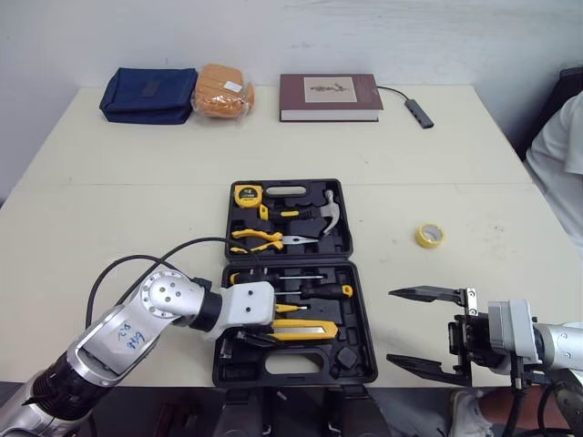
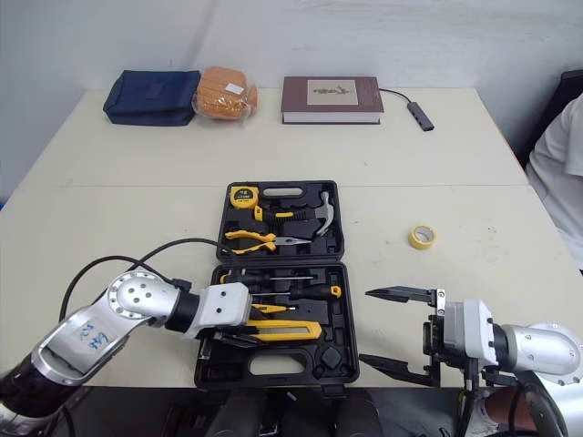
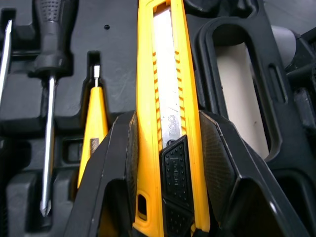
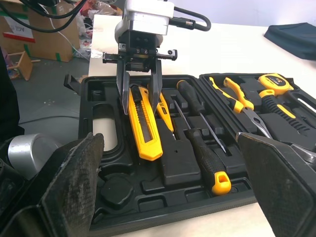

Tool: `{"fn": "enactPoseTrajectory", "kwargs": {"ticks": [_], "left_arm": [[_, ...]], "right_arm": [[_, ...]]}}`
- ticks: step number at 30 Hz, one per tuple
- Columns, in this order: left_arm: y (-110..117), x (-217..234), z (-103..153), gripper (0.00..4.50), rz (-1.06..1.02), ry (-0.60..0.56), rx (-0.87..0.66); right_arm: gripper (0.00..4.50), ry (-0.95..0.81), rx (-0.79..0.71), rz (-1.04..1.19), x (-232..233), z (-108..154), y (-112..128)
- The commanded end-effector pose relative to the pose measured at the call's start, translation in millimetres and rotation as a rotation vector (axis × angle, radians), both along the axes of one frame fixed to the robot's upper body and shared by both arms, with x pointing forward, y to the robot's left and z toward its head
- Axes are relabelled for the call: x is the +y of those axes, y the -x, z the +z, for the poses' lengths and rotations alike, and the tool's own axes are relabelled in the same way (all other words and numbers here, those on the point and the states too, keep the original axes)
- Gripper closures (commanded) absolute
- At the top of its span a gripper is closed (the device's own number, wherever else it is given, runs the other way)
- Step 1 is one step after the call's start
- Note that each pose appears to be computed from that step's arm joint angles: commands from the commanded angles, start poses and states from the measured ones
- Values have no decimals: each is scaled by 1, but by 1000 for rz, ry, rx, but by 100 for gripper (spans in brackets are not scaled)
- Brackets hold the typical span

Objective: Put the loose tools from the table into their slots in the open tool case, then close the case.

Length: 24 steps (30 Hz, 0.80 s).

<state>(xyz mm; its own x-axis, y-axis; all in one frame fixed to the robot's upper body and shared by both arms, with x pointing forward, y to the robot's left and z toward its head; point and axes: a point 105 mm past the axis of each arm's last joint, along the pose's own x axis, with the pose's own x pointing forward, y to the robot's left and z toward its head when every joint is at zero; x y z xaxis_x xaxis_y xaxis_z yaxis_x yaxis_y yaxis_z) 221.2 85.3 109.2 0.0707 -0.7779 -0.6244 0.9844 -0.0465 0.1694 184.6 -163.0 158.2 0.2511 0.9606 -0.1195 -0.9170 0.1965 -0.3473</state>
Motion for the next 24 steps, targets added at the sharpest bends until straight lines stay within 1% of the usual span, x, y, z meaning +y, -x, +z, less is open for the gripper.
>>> {"fn": "enactPoseTrajectory", "kwargs": {"ticks": [1, 5, 8, 15, 17, 18, 19, 22, 24], "left_arm": [[4, -3, -7, 339, -12, -23, 8], [5, -3, -11, 339, -13, -30, 26], [0, 1, -15, 339, 25, -54, 7], [1, 2, -14, 339, 11, -49, 27], [1, -2, -9, 235, 2, -3, 23], [0, -4, -7, 203, 1, 17, 13], [0, -5, -5, 149, 0, 32, 10], [1, -7, 1, 29, -23, 66, 0], [3, -9, 9, 29, -48, 113, -11]], "right_arm": [[0, -10, -42, -5, 0, 7, 2], [0, -10, -43, -15, -2, 6, 2], [0, -10, -45, -20, -2, 6, 2], [0, -12, -50, -26, -2, 5, 0], [0, -13, -52, -28, -3, 4, -1], [0, -13, -52, -28, -3, 4, -1], [0, -13, -53, -29, -3, 3, -1], [0, -13, -56, -30, -3, 3, -2], [0, -13, -58, -31, -4, 2, -4]]}}
